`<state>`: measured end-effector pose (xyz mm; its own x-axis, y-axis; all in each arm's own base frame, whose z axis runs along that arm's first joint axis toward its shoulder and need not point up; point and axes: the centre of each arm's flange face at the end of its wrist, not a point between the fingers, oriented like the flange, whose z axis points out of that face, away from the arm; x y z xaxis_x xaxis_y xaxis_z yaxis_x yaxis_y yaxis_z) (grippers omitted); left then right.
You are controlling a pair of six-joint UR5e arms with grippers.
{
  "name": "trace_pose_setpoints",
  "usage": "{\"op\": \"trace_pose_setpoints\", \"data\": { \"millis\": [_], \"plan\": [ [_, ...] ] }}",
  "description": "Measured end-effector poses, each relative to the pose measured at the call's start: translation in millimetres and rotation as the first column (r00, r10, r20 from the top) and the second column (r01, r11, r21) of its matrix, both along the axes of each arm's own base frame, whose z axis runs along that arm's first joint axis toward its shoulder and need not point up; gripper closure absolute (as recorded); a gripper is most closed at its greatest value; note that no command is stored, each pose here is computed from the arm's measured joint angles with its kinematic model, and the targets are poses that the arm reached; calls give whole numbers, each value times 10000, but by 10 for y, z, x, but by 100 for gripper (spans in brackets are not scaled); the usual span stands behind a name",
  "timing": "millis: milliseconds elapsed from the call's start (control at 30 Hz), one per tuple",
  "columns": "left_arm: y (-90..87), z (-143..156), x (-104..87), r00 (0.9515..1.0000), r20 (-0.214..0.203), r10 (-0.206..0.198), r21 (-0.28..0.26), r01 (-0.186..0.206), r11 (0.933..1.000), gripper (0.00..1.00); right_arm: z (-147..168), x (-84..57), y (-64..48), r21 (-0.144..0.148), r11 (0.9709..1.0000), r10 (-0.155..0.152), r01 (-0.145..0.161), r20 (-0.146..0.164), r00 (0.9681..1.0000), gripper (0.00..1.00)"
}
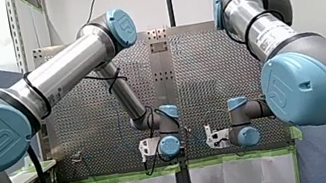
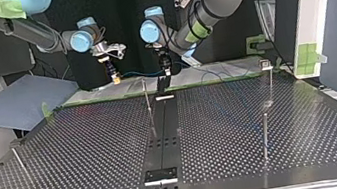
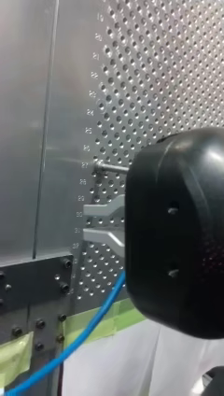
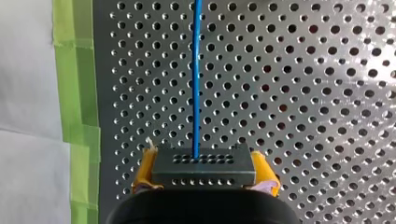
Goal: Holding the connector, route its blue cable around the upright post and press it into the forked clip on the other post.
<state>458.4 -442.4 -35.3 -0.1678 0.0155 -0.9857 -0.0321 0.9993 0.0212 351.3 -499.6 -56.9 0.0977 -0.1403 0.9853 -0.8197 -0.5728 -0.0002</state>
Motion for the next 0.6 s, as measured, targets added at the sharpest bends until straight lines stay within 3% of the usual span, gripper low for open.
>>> {"op": "trace_pose_setpoints", "data": {
  "millis": [600],
  "plan": [
    [-1,46,81,9999,-144,-18,634,27,9980,85,41,-110,-172,7,9997,-258,258,28,9997,100]
  ]
}}
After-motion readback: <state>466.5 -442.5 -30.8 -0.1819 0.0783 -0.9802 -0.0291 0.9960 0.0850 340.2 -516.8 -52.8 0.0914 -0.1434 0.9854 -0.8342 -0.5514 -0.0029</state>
